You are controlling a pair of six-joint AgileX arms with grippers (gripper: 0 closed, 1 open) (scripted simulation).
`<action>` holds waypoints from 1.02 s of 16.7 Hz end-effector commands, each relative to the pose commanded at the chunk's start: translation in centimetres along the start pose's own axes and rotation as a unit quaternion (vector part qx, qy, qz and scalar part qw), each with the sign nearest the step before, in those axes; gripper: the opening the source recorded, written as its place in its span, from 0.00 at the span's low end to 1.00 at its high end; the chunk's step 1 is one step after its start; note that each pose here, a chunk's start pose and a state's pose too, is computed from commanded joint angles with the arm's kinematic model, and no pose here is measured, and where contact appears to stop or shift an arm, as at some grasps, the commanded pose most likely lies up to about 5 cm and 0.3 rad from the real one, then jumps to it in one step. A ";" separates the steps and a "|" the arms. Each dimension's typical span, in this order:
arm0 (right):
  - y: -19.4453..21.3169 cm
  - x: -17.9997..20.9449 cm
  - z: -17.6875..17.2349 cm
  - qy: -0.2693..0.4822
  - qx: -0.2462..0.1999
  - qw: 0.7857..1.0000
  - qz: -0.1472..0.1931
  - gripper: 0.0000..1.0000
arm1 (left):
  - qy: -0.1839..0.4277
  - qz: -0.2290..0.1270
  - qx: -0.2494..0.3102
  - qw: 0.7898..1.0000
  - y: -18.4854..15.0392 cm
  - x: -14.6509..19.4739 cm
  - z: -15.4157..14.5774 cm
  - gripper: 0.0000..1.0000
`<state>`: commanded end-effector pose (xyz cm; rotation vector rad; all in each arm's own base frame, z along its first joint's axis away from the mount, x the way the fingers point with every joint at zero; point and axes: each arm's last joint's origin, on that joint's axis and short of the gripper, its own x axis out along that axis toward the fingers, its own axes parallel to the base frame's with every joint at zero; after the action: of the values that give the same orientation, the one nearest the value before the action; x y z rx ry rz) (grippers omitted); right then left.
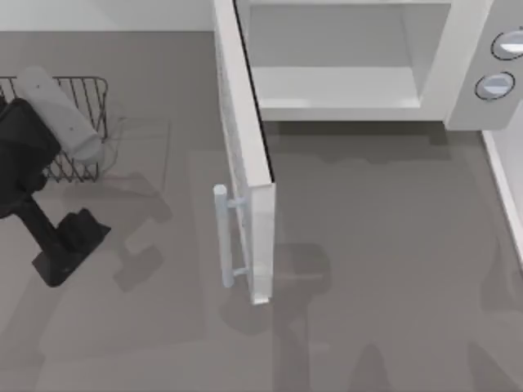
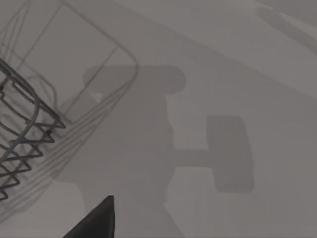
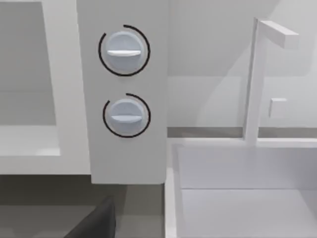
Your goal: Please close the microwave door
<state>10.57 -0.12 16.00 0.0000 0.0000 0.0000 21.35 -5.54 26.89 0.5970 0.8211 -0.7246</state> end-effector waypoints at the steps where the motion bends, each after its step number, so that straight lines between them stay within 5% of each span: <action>1: 0.0 0.0 0.0 0.000 0.000 1.000 0.000 1.00 | 0.015 -0.028 0.018 0.999 0.6 0.3 1.3 1.00; 8: 0.0 0.0 0.0 0.000 0.000 1.000 0.000 1.00 | 0.052 -0.168 0.106 0.979 3.3 1.4 9.3 1.00; 17: 0.0 0.0 0.0 0.000 0.000 1.000 0.000 1.00 | 0.010 -0.214 0.162 0.963 4.8 -0.8 16.0 1.00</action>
<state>10.57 -0.12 16.00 0.0000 0.0000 0.0000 31.58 -13.79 37.21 0.7281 0.8678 -1.2659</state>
